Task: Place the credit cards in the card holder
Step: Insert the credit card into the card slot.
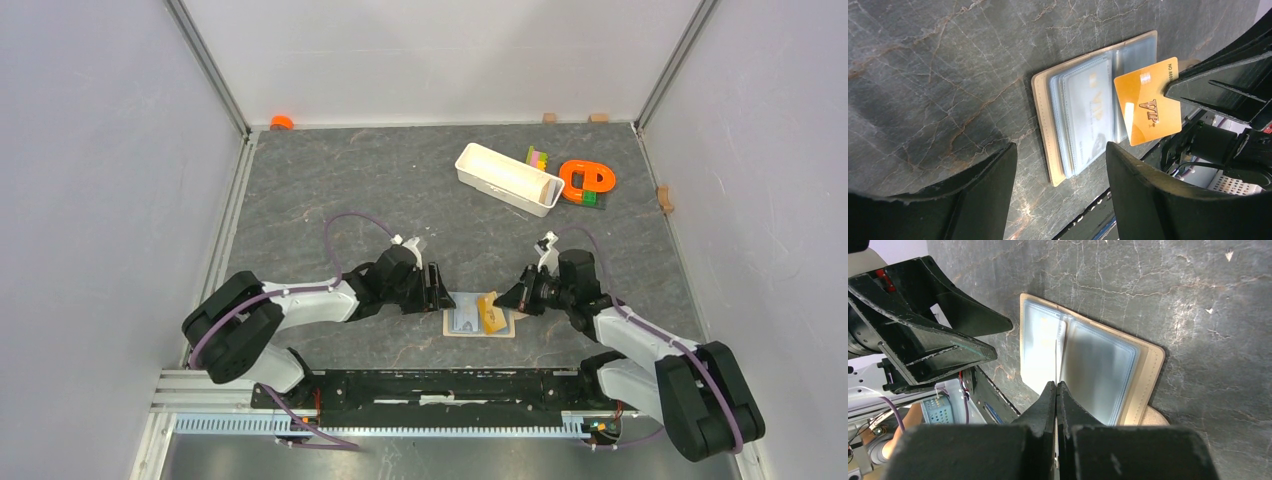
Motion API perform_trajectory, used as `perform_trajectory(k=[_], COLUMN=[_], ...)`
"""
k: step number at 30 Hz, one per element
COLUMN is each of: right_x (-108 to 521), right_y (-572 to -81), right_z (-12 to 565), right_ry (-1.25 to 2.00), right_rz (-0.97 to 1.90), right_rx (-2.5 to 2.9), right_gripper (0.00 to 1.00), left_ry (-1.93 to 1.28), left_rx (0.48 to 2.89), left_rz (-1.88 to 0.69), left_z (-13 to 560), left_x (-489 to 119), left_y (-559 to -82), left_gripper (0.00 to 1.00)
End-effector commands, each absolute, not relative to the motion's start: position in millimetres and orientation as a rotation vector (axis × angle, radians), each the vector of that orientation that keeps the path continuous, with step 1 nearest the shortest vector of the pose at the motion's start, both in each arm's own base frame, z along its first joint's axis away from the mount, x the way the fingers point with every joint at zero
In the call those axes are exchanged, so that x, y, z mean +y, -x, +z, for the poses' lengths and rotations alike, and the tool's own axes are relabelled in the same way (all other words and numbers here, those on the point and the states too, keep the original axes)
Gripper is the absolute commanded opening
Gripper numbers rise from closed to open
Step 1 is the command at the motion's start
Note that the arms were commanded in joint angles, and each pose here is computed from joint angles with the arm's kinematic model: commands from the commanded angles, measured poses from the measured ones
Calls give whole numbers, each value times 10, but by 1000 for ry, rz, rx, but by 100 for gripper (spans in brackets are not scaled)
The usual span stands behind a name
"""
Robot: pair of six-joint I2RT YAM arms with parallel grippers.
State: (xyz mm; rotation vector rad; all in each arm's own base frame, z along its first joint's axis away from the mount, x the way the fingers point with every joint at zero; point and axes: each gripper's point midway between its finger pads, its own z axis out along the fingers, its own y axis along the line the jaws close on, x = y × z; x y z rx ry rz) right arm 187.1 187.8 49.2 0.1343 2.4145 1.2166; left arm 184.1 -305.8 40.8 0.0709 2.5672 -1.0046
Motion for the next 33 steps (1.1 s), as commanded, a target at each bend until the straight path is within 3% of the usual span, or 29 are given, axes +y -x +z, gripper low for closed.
perform_trajectory(k=[1,33], right_x=[1891,1836], right_y=[-1893,-2022], right_z=[458,83], right_ry=[-125,-208], right_rz=[1210,1043], right_rx=[2402,2394], right_gripper=[0,0], left_ry=[-62,-89], left_rx=[2552,2622], left_rz=[-1024,-973], left_z=[401,127], left_x=[-3095,-3046], left_y=[-1846,-1773], left_gripper=[71,51])
